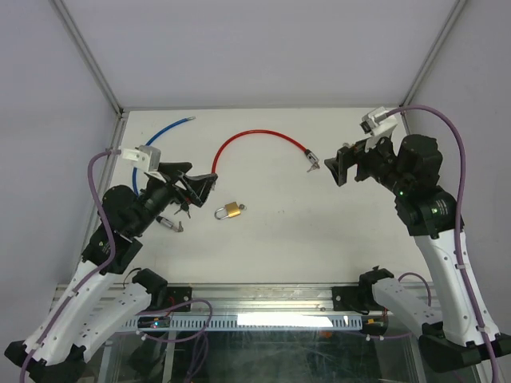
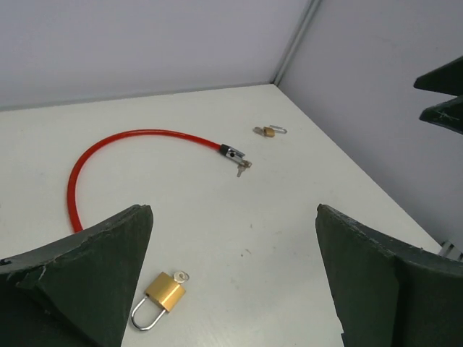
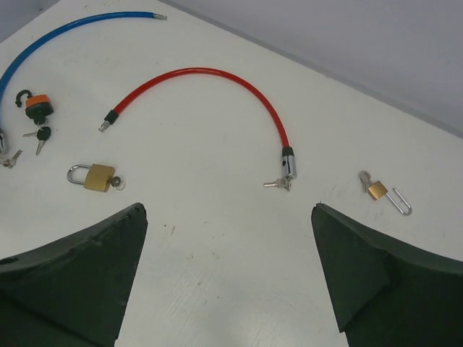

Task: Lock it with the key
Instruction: Pick up the lock from the center of the board.

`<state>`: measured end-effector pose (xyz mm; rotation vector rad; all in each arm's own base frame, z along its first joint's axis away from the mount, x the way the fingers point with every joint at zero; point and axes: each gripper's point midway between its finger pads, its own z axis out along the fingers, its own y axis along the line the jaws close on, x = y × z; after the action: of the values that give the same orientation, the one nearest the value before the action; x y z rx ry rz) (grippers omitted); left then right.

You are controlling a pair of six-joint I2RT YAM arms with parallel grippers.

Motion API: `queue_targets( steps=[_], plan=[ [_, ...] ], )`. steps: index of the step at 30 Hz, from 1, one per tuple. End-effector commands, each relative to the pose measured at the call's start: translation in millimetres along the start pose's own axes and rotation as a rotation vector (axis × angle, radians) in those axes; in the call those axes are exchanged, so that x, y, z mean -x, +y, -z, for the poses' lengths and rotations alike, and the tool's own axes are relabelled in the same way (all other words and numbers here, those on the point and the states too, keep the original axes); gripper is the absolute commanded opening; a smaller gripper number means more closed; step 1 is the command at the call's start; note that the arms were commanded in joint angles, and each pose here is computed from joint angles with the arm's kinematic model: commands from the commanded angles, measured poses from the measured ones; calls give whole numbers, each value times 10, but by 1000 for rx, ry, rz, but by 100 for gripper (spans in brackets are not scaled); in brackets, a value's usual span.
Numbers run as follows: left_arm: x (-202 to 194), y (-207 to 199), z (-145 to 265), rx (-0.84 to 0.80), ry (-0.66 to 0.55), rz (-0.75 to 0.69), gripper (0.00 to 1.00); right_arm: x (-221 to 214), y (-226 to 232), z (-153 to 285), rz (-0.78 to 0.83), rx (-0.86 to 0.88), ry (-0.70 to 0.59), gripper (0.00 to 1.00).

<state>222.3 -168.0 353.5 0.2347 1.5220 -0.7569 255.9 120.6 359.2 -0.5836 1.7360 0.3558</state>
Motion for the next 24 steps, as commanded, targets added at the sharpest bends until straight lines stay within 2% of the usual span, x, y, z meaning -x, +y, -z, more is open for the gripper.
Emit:
queue_targets(
  steps=[1,9,14,16,20,24],
  plan=[
    [-25,161,-115,24,-17,77,99,-44,-192,-82,-95,-68,3,100],
    [-316,622,-257,78,-9,244,99,-324,-458,-227,-256,-121,47,100],
    [-556,805,-278,95,6,336,99,-512,-557,-225,-272,-126,19,100],
    [-689,819,-315,113,37,339,99,-583,-507,-234,-269,-84,6,100],
    [-996,720,-479,155,135,300,99,-772,-217,-263,-208,119,-4,100],
    [-1354,569,-609,164,241,272,99,-989,-62,-277,-204,219,-12,100]
  ],
)
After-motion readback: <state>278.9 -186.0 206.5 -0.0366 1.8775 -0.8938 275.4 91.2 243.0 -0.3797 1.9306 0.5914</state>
